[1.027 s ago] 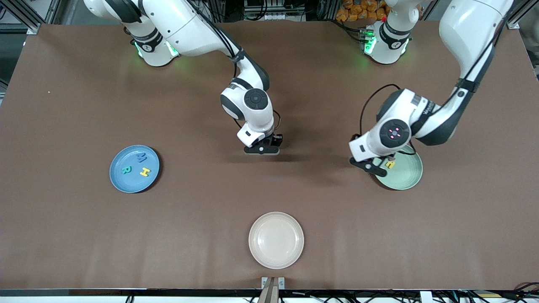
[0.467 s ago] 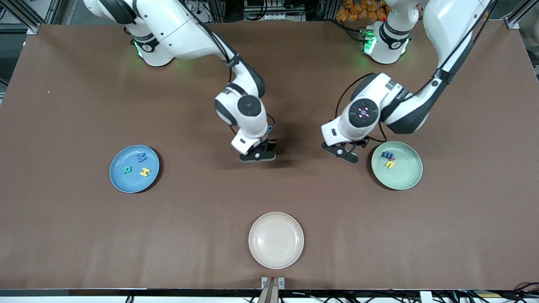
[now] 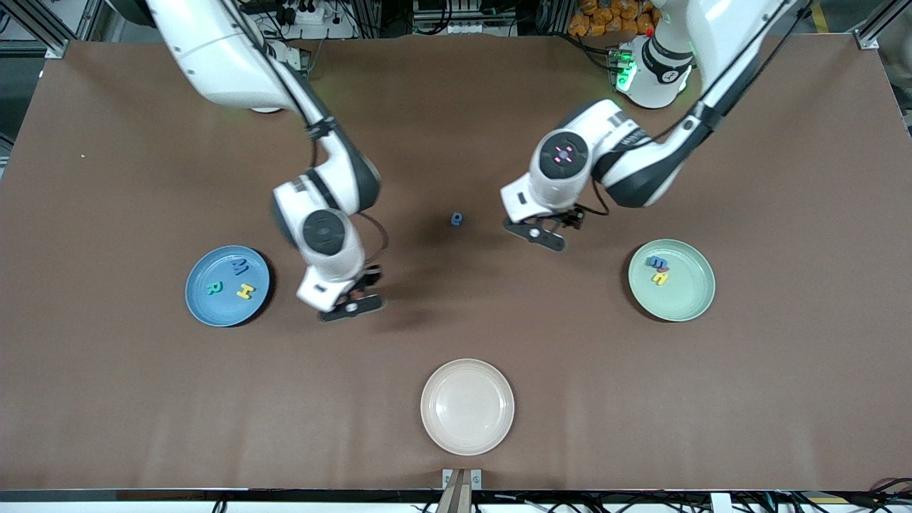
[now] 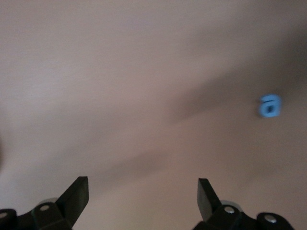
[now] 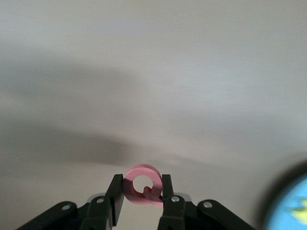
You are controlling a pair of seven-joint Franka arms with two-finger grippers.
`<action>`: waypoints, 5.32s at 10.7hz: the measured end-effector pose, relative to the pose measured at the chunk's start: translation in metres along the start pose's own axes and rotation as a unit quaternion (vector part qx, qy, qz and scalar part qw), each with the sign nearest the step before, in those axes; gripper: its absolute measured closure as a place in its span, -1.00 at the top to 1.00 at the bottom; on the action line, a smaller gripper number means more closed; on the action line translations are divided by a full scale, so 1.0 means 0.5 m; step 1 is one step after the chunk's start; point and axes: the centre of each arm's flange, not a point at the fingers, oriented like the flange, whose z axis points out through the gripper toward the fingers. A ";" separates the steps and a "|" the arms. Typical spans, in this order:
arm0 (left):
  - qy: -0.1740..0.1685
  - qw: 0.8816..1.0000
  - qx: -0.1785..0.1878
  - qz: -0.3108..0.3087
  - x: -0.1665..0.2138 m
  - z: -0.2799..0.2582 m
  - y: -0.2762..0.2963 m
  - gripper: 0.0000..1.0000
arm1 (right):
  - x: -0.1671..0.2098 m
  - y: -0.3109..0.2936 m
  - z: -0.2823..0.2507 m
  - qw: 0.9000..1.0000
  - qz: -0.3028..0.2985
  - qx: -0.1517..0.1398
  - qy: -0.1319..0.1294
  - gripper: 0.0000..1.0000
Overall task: Sort uppercase to blue plate, lowercase to green plate
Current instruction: 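Place the Q on the blue plate while the left gripper reaches the a, then grasp the blue a with the left gripper while the right gripper retracts, then place the blue a on the green plate with the left gripper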
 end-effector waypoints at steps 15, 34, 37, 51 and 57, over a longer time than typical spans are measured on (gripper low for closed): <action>0.054 0.999 -0.008 -0.005 -0.017 0.200 0.287 0.30 | -0.165 0.422 0.169 0.999 -0.034 0.019 -0.013 -0.27; 0.085 0.996 -0.017 -0.015 0.027 0.256 0.301 -0.02 | -0.180 0.505 -0.317 0.998 0.022 0.048 -0.015 0.74; 0.088 0.996 -0.019 -0.016 0.032 0.259 0.299 -0.15 | -0.231 0.538 -0.462 0.997 0.053 0.045 0.019 1.00; 0.102 0.991 0.036 -0.080 0.123 -0.050 -0.293 -0.46 | -0.326 0.551 -0.630 0.990 0.107 0.054 0.070 1.00; -0.005 0.993 0.081 -0.083 0.045 0.042 -0.649 -0.46 | -0.353 0.597 -0.631 0.979 0.186 0.052 0.063 1.00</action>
